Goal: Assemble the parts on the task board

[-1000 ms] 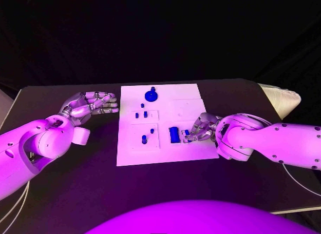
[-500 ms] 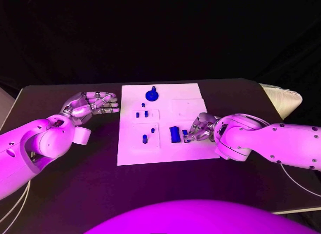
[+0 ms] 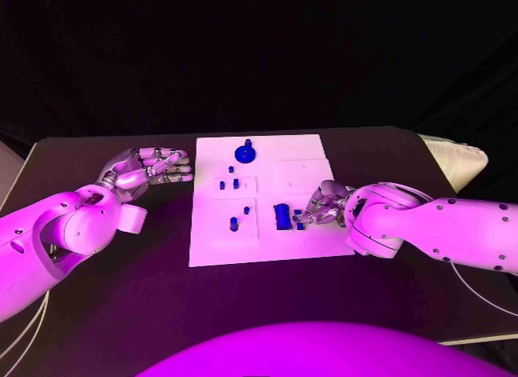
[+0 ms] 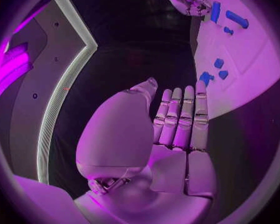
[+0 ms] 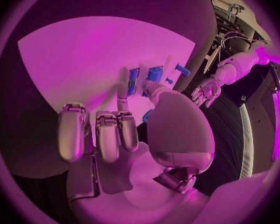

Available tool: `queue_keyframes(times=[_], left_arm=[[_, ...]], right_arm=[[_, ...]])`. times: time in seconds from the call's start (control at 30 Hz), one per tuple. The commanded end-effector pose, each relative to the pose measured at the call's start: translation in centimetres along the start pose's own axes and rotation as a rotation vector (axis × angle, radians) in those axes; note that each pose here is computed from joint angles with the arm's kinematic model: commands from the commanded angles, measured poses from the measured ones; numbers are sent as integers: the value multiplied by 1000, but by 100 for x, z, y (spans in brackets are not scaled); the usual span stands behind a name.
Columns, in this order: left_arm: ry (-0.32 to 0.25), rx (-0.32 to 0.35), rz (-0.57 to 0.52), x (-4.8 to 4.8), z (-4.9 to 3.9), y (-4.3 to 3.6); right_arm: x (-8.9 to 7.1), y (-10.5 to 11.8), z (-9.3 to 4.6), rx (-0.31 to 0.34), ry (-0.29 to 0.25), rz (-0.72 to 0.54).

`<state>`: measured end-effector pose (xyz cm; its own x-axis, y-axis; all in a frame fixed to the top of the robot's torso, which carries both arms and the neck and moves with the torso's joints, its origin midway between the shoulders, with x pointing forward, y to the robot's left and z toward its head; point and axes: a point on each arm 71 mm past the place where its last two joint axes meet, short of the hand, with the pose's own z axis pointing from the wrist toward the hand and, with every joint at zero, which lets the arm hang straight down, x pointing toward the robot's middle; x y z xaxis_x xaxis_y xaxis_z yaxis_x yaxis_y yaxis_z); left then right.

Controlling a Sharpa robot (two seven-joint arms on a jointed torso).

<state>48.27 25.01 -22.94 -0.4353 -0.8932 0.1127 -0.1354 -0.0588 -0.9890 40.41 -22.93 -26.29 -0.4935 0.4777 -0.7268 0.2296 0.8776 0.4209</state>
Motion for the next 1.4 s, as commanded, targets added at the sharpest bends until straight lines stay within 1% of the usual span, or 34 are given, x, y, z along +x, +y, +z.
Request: queue_keyframes(times=[0.03, 0.33, 0.53, 0.7, 0.8, 0.9, 1.03, 1.13, 1.2, 1.37, 1.4], left_arm=[[17, 6, -11, 21, 2, -3], [16, 5, -11, 18, 0, -2], [15, 4, -10, 15, -2, -1], [15, 7, -11, 18, 0, -1], [10, 12, -11, 19, 2, 0], [3, 20, -13, 21, 6, 2], [-15, 35, -16, 15, 15, 7], [-41, 53, -19, 0, 33, 14], [-60, 63, -22, -17, 46, 21], [-119, 87, -24, -79, 93, 53], [-124, 89, -24, -85, 98, 56]], right_arm=[[-8, 9, 4, -17, -19, -10], [-2, 17, -14, -36, -15, -8], [-14, -16, -37, -37, -15, -7], [-70, -80, -40, -46, -40, 10], [-128, -121, -37, -77, -69, 65], [-204, -143, -18, -132, -99, 152], [-350, -147, 46, -247, -142, 297], [-480, -163, 121, -320, -175, 409], [-555, -176, 182, -350, -197, 470], [-724, -199, 390, -406, -255, 590], [-735, -199, 408, -409, -259, 598]])
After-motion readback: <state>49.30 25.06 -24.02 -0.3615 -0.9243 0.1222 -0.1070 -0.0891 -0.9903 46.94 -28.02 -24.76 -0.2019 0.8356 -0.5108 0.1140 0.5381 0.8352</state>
